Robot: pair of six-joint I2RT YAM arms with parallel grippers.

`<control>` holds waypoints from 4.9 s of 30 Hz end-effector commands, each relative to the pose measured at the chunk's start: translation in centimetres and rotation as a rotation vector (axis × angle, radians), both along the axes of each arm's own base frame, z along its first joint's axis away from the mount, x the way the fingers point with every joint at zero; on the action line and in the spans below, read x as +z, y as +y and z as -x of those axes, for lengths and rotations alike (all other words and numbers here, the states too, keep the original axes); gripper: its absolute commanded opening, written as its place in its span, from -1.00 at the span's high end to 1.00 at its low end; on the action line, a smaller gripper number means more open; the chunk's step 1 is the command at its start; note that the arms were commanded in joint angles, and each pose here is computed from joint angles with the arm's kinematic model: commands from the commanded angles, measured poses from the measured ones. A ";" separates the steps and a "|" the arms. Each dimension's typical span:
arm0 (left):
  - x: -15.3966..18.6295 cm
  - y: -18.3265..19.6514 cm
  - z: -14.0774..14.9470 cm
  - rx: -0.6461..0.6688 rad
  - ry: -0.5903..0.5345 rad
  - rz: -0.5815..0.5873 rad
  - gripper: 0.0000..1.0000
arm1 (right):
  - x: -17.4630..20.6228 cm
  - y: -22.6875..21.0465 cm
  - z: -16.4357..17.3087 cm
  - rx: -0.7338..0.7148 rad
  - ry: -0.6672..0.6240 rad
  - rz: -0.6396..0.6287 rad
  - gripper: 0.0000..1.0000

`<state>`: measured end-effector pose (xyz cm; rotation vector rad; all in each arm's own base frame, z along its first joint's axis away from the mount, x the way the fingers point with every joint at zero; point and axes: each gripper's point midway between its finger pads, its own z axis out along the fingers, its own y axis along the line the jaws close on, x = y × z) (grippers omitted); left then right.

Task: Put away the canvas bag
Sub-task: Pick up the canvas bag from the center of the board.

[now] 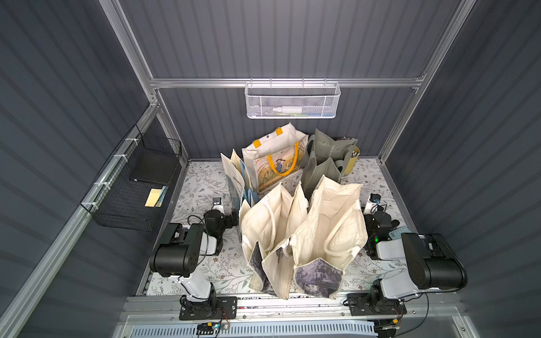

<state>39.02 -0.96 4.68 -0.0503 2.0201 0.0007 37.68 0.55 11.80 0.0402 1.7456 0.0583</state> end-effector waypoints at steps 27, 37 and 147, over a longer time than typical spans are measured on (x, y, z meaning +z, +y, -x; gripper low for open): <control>0.7 1.4 -1.0 0.079 0.068 -0.019 -0.99 | 3.8 -2.3 0.1 -0.135 -0.038 -0.046 -0.97; 7.6 0.8 -1.4 0.035 -0.018 -0.027 -0.99 | 4.6 -3.7 2.9 -0.252 0.135 -0.134 -0.45; 39.5 -29.2 -0.2 -0.876 -0.465 0.175 -0.99 | 25.4 5.5 7.0 0.209 0.316 -0.756 1.00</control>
